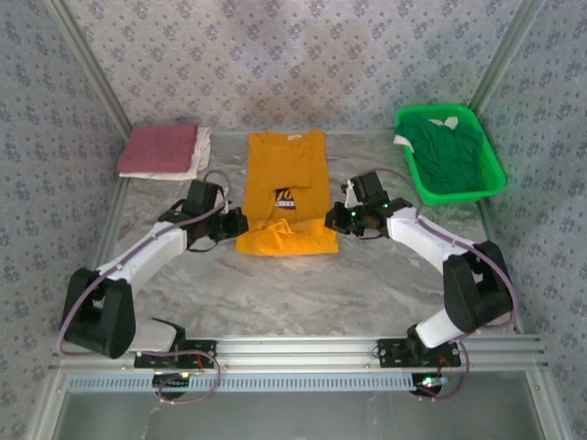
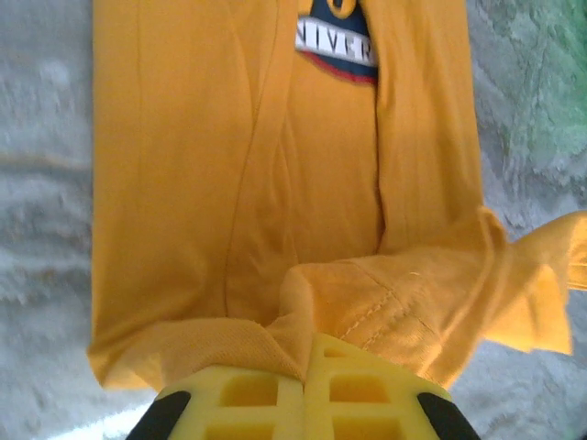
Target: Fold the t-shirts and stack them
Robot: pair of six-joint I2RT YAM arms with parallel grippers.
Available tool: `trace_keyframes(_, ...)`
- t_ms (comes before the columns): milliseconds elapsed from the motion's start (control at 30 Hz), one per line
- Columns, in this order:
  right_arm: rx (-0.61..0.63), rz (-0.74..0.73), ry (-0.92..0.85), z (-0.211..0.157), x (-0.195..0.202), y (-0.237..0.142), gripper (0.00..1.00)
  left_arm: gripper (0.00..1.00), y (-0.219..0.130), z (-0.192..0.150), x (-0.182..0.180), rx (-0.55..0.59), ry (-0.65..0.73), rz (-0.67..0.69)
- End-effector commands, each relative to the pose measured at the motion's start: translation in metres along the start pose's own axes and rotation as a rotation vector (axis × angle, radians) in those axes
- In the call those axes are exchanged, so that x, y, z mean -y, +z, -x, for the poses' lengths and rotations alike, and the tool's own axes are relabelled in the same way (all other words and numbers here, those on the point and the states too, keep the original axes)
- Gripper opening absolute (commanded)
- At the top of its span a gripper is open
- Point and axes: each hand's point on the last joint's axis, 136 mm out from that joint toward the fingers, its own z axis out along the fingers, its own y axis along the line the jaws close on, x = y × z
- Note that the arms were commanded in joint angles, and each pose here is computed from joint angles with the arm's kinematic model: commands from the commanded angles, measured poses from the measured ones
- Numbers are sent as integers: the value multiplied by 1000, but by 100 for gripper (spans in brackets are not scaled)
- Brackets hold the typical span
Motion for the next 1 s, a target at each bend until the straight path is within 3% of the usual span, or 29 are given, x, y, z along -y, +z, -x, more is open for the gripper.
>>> trace_keyframes(0,48,-15,-34,25,0,1,0,0,-5,39,6,91,112,-8)
trace_keyframes(300,86,-20,-4,70,11,13,0,0,13,84,-7,134,143,18)
trace_keyframes(367,116,-7,-2,95,7,17,0,0,23,101,-9,142,155,25)
trace_keyframes(433,124,-2,6,119,9,24,21,0,35,123,-10,144,177,19)
trace_keyframes(500,120,-18,62,145,19,31,43,29,51,150,-11,145,204,21)
trace_keyframes(533,120,-1,86,157,23,35,51,36,56,161,-13,136,206,27)
trace_keyframes(567,134,26,99,171,24,35,47,41,59,175,-13,132,205,33)
trace_keyframes(633,174,59,107,187,18,25,41,41,58,189,-9,139,203,22)
trace_keyframes(767,207,60,33,174,6,-3,43,44,38,172,0,171,183,10)
trace_keyframes(967,134,94,-95,95,-7,4,40,42,32,84,-9,147,116,17)
